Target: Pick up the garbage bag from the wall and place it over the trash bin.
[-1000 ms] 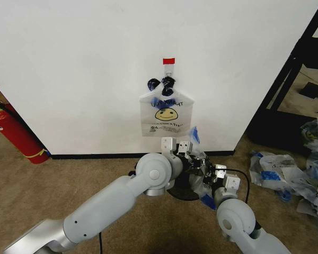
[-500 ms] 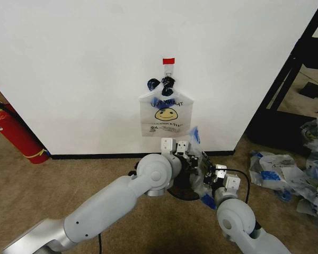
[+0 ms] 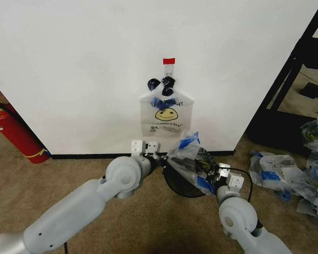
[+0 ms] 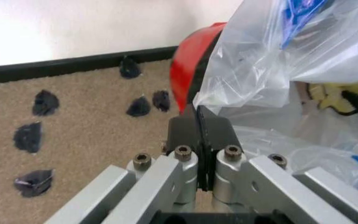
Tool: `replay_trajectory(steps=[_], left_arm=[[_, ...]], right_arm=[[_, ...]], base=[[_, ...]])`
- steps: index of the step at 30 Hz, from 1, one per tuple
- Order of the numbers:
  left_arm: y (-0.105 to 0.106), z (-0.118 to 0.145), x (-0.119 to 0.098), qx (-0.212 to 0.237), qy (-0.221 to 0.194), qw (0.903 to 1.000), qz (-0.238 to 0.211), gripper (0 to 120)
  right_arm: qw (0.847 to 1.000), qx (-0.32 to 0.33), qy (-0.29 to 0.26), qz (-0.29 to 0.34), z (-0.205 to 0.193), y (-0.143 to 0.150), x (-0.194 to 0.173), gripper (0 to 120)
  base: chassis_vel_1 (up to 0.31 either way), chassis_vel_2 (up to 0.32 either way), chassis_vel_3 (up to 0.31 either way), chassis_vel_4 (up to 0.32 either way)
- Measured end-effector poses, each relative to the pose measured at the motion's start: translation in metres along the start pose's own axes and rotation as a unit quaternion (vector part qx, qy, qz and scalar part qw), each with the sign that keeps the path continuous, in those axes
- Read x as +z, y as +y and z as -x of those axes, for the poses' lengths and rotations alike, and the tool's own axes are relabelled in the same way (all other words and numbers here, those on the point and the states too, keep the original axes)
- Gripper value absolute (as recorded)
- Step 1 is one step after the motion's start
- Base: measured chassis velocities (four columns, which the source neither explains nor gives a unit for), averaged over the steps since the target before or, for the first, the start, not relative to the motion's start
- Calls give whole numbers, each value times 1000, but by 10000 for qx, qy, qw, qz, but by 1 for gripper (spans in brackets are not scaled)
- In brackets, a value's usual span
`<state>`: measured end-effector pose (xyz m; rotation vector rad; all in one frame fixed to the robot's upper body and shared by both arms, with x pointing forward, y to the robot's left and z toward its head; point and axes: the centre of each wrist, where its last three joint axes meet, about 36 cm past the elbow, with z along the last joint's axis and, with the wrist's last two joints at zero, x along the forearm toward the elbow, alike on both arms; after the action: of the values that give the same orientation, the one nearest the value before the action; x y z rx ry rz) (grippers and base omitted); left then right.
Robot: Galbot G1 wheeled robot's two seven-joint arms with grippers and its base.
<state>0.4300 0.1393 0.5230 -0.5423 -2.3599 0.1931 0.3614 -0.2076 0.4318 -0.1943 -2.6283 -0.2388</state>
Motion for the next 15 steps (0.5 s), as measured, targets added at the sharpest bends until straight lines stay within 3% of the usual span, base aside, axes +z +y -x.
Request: replay_trajectory(steps=[10, 15], left_arm=[[4, -28, 3, 49, -29, 9999, 125, 0], [10, -23, 9, 5, 71, 10000, 25, 0]], right_arm=[[10000, 24, -45, 57, -1, -2, 0, 0], [9998, -71, -60, 169, -5, -1, -3, 0]], base=[[0, 0, 0, 0], [0, 0, 0, 0]])
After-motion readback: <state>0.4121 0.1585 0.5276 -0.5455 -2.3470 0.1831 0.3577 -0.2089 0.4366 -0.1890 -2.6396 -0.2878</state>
